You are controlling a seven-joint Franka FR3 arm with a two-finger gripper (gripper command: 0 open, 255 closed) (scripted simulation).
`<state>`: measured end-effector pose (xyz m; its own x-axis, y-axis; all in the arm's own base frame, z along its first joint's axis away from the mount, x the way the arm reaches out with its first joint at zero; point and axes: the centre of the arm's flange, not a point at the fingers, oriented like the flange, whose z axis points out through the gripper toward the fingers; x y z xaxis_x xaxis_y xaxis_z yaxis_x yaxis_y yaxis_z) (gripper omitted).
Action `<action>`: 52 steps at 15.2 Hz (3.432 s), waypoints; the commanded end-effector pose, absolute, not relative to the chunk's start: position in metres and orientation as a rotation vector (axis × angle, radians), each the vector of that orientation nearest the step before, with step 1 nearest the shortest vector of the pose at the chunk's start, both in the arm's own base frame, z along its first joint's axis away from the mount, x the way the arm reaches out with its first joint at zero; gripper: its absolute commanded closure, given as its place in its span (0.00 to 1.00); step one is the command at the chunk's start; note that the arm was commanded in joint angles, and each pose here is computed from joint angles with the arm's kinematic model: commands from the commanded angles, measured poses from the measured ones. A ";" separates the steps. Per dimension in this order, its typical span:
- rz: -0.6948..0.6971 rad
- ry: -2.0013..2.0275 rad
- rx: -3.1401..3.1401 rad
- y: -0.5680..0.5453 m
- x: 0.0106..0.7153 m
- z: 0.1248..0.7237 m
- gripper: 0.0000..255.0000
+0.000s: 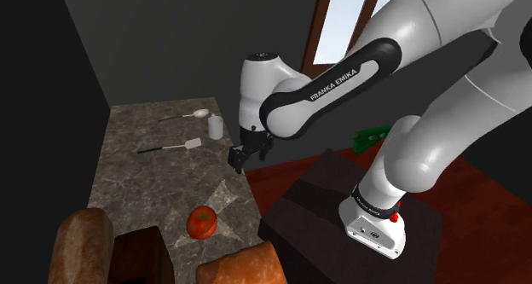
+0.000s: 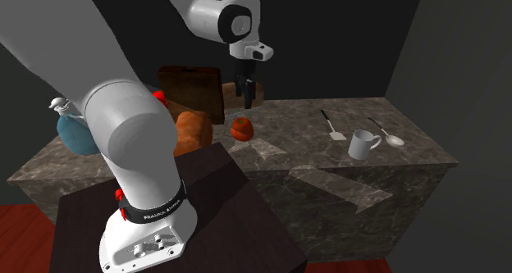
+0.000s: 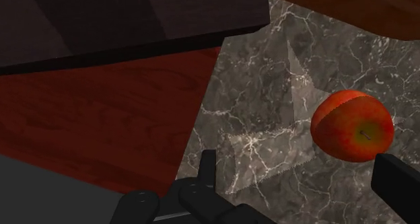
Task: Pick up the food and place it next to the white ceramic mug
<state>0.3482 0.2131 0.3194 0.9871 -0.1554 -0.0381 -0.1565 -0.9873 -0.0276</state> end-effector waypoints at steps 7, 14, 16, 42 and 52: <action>-0.004 0.254 -3.072 0.285 0.376 0.248 0.00; -0.053 0.263 -3.048 0.347 0.403 0.191 0.00; -0.054 0.263 -3.048 0.348 0.404 0.184 0.00; -0.054 0.263 -3.048 0.351 0.405 0.160 1.00; -0.054 0.263 -3.048 0.351 0.405 0.213 1.00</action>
